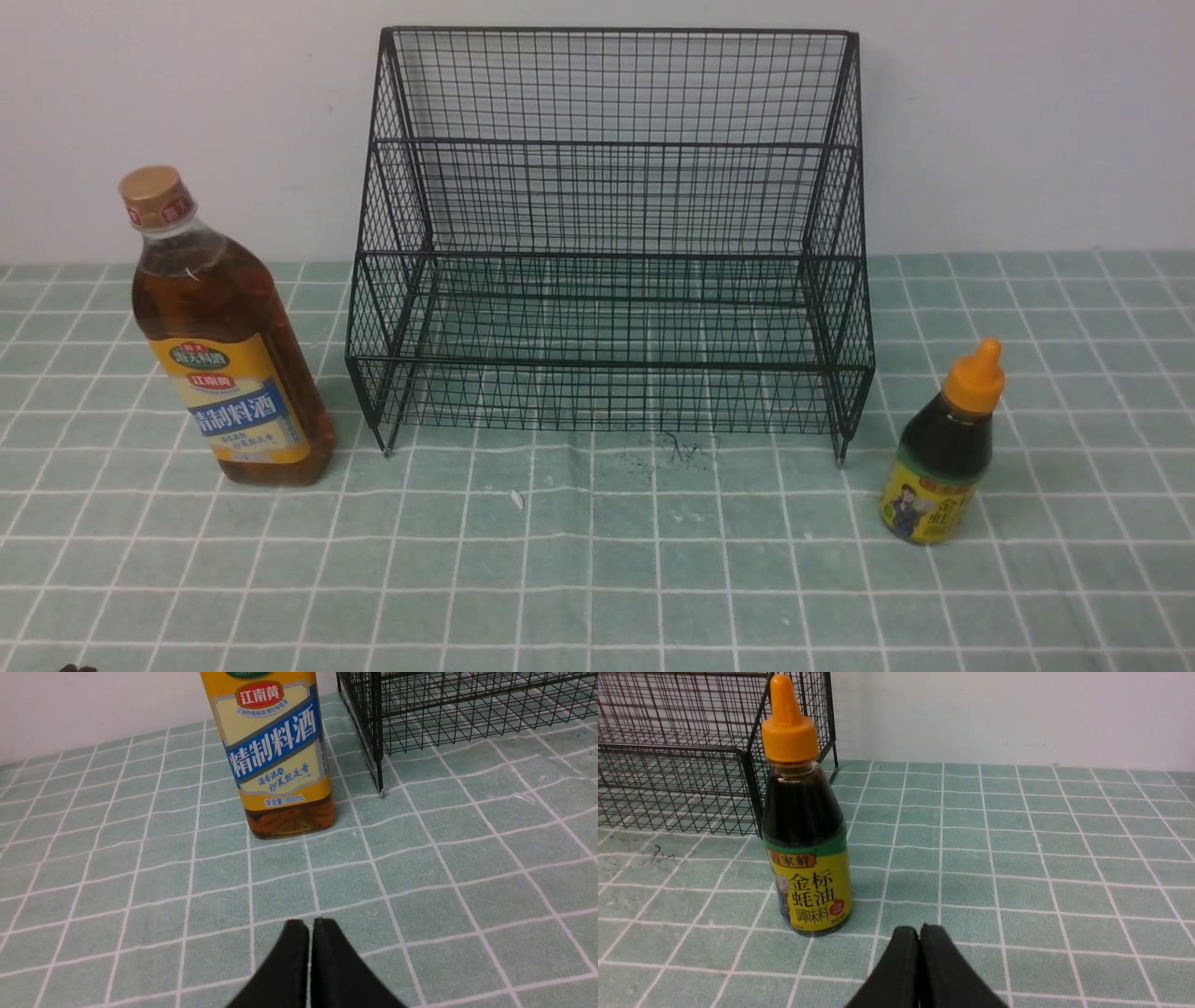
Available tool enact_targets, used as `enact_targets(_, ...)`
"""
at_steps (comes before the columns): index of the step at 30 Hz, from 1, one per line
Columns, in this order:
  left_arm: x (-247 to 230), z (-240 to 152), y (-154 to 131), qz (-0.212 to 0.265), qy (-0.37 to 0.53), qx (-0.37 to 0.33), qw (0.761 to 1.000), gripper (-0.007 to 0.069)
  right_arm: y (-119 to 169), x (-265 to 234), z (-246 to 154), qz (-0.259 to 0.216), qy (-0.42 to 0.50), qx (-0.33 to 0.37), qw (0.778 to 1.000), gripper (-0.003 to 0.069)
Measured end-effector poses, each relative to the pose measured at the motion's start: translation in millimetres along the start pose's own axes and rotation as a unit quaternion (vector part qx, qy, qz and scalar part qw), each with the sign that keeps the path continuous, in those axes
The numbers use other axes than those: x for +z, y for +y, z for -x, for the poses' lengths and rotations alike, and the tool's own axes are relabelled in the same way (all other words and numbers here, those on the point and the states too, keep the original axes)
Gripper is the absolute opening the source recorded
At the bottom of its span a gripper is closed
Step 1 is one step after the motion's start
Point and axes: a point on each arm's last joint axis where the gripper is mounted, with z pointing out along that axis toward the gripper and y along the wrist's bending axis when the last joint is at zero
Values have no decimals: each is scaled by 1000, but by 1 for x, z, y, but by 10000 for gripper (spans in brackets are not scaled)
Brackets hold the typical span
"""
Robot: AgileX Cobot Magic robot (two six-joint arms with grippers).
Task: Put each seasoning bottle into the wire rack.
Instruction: Use the right arm to grab the condiment bottle closest to it
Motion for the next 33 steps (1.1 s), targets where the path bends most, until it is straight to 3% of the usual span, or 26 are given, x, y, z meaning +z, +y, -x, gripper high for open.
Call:
enact_targets(6, 0, 0, 0, 0, 0, 0, 1000, -6, 0, 0, 1, -1, -12, 1, 1000, -15)
enact_targets(9, 0, 0, 0, 0, 0, 0, 1000, -6, 1, 0, 8, 11, -53, 76, 996, -15)
enact_targets(12, 0, 0, 0, 0, 0, 0, 1000, -6, 0, -3, 23, 32, -134, 245, 960, -15)
enact_targets(16, 0, 0, 0, 0, 0, 0, 1000, -6, -4, -4, 28, 46, -166, 378, 910, -15)
enact_targets(26, 0, 0, 0, 0, 0, 0, 1000, -6, -13, -11, 41, 38, -244, 427, 870, -15)
enact_targets(27, 0, 0, 0, 0, 0, 0, 1000, -6, -13, -12, 43, 39, -247, 423, 871, -15)
enact_targets(30, 0, 0, 0, 0, 0, 0, 1000, -6, -4, -25, 74, 67, -245, 343, 904, -15)
enact_targets(33, 0, 0, 0, 0, 0, 0, 1000, -6, 9, -37, 130, 81, -153, 211, 962, -15)
